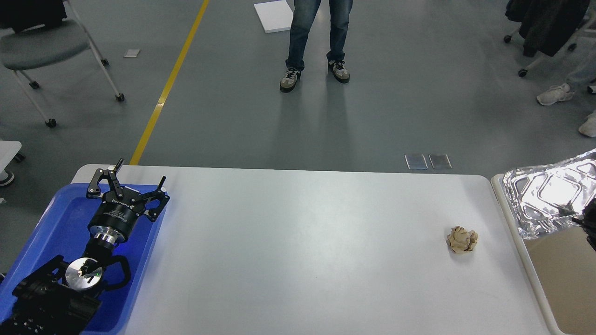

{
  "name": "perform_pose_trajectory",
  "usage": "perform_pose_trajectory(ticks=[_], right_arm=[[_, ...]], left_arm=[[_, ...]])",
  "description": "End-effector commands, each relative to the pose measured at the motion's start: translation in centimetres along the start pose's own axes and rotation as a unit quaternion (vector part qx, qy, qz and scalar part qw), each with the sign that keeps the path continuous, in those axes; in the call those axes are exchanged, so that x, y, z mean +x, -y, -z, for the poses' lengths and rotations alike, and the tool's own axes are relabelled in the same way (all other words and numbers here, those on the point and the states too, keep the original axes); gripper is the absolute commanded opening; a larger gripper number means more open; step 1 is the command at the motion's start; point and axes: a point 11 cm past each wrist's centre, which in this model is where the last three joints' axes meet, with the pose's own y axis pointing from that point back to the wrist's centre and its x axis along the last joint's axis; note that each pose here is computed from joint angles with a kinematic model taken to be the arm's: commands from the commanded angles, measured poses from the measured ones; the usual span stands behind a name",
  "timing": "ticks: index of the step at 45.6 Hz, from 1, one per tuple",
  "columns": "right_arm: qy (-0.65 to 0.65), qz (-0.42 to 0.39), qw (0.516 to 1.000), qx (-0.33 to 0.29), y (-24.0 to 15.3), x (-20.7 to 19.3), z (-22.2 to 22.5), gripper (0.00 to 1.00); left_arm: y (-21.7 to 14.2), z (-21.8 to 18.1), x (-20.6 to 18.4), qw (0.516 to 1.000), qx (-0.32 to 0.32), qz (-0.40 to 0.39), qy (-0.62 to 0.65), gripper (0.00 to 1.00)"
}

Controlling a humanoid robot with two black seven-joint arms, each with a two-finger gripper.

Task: Tidy desktop
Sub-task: 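Lower the foil tray into the beige bin and release it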

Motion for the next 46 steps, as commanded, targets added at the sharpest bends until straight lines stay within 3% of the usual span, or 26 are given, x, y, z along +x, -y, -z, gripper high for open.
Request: perform_pose_trajectory(ticks=[1,21,46], right_arm=[[0.066,-0.087,0.994,-0.02,1.3,3.5,-4.2,0.0],[0.11,-0.139,0.983,-0.054,2.4,3.4,-8.8,0.0],[0.106,-0.168,0.977,-0.072,2.8,3.1,-10.5,0.0]], left_arm=[[0.0,0.0,0.0,1.0,0.0,0.0,0.0,1.0],[0.0,0.0,0.0,1.0,-0.001,0.0,0.0,1.0],[0.0,0.1,0.0,1.0,-0.001,0.0,-0.001,1.0]])
